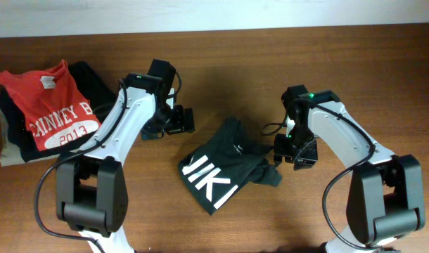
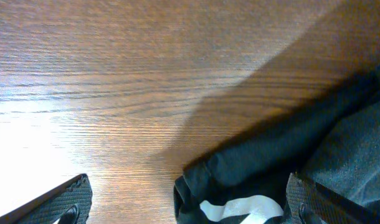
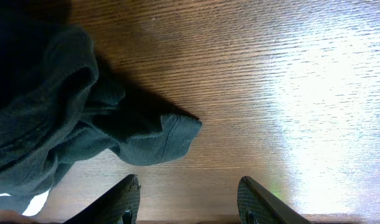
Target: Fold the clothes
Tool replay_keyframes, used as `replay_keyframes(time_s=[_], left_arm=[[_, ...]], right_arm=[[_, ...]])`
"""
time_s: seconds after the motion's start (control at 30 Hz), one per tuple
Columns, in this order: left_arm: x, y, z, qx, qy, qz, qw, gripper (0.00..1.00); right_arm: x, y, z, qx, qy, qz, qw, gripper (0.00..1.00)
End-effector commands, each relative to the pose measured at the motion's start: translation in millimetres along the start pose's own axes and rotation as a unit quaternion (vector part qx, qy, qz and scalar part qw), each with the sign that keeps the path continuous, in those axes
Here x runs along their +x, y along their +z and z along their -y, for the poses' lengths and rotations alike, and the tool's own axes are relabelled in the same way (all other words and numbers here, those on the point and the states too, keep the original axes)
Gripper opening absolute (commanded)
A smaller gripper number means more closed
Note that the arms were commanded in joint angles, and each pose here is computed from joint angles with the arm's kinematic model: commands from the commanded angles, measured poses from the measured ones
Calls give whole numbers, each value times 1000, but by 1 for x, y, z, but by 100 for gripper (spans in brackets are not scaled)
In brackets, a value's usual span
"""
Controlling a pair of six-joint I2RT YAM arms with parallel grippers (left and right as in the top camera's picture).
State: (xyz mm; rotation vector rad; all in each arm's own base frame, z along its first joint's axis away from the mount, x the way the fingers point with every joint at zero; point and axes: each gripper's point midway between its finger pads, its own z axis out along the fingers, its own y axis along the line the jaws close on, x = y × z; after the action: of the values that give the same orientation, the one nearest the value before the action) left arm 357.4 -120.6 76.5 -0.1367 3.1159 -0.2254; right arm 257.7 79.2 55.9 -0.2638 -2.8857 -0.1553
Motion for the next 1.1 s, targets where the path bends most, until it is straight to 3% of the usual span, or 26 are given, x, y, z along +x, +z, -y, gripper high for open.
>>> replay_keyframes(time_s=[0.0,0.17,0.23,0.33,0.4,0.5,0.6,0.67,0.7,0.73,0.97,1.0,1.03,1.07], left_arm=[[7,-1,16,23,22,-13,999,99],[11,3,30,3,64,-2,998,99],[11,3,30,3,64,-2,998,99],[12,3,30,2,64,-3,998,99],[13,3,30,2,64,-5,998,99],[13,3,30,2,64,-6,998,99],[15,3,31,6,73,-9,997,99],[15,3,31,5,75,-11,997,99],[15,3,31,5,75,-11,997,99],[15,3,31,5,75,-11,997,99],[16,3,31,5,75,-11,997,99],[16,3,31,5,75,-11,997,99],[16,3,31,5,75,-11,997,99],[16,3,31,5,75,-11,997,99]], right_arm=[[1,11,5,9,-23,10,1000,55],[-1,51,-9,-54,-125,29,990,53],[8,50,-30,-120,-178,19,977,28],[19,42,-54,-196,-222,11,955,24],[22,41,-55,-204,-224,5,953,5],[22,39,-55,-202,-224,7,953,4],[2,30,-29,-125,-145,38,981,7],[-17,-5,-25,-135,-133,101,977,32],[-23,-15,-22,-139,-128,118,975,49],[-31,-22,-21,-144,-124,133,973,55],[-42,-4,-45,-164,-191,134,958,61],[-43,2,-48,-163,-196,129,958,60],[-44,8,-51,-162,-200,123,958,45],[-44,8,-52,-162,-201,124,958,20]])
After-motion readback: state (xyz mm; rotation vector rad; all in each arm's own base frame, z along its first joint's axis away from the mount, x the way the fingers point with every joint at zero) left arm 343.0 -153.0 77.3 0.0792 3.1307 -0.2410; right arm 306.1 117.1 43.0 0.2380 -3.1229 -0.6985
